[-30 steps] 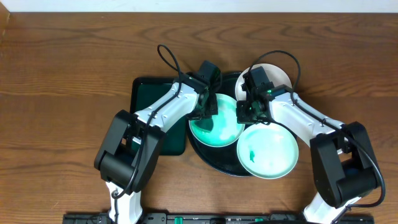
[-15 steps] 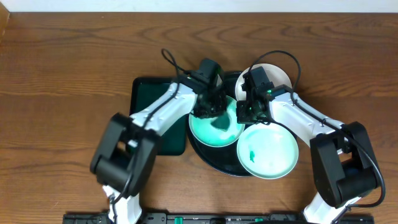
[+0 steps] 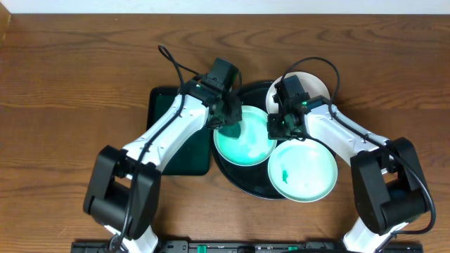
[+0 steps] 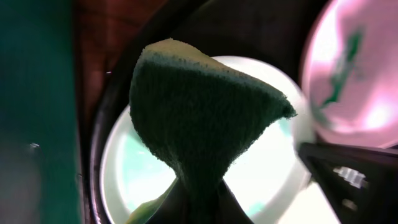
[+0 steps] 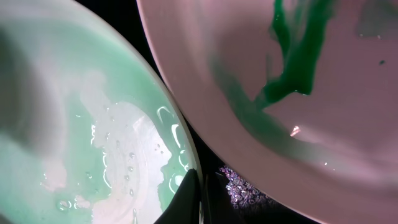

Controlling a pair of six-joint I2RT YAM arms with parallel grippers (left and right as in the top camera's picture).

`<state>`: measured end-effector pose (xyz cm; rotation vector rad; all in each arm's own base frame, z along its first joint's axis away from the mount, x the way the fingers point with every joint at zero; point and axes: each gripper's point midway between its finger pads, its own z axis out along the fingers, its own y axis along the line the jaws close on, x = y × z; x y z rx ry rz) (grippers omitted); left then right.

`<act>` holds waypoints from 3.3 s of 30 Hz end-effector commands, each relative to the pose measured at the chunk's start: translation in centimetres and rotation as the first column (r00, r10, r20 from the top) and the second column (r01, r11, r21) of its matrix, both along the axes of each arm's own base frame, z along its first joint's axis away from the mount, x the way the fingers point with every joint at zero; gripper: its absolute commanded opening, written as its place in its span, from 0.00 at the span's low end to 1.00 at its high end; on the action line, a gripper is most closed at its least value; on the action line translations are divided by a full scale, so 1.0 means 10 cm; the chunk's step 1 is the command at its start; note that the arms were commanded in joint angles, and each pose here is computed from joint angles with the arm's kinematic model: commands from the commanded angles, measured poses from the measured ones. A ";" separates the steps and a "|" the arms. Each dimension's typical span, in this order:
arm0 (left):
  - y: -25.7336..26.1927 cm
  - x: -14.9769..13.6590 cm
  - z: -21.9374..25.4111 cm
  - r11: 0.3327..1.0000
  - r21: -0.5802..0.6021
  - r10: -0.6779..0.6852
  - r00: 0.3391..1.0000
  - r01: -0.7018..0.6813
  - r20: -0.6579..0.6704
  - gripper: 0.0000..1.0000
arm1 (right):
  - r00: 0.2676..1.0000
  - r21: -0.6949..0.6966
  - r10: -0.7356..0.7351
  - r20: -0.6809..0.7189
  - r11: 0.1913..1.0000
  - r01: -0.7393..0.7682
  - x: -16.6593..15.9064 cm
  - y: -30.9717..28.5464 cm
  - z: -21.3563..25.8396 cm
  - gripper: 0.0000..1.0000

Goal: Clean dirty plates on tray and stack at the side

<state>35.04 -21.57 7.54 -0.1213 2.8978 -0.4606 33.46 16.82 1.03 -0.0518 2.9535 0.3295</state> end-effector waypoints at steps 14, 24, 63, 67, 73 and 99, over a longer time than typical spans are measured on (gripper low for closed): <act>-0.31 -0.39 -0.63 0.994 -0.050 -0.102 0.979 0.094 -0.179 0.07 | 1.000 0.023 -0.001 -0.004 1.000 0.001 -0.03 0.05 0.03 0.01; -0.47 -0.17 0.08 0.957 -0.256 -0.151 0.988 0.138 -0.032 0.07 | 1.000 0.022 -0.001 -0.006 1.000 0.001 -0.04 0.05 0.03 0.01; 1.73 -0.29 -0.35 0.936 0.323 0.153 0.988 -0.140 -0.014 0.44 | 1.000 0.004 -0.005 -0.005 1.000 0.005 -0.05 0.01 0.00 0.27; 1.68 -0.16 -0.20 0.943 0.289 0.167 0.986 -0.166 0.023 0.54 | 1.000 -0.004 -0.008 0.005 1.000 0.008 -0.06 -0.02 -0.06 0.24; 1.60 0.08 0.37 0.955 0.217 0.171 0.974 -0.201 0.149 0.58 | 1.000 0.002 -0.008 0.016 1.000 0.008 -0.07 -0.02 -0.11 0.22; 2.05 -0.03 1.64 0.923 0.077 0.302 0.836 -0.376 0.459 0.80 | 0.996 0.142 -0.023 -0.082 0.989 0.035 0.03 0.22 0.48 0.01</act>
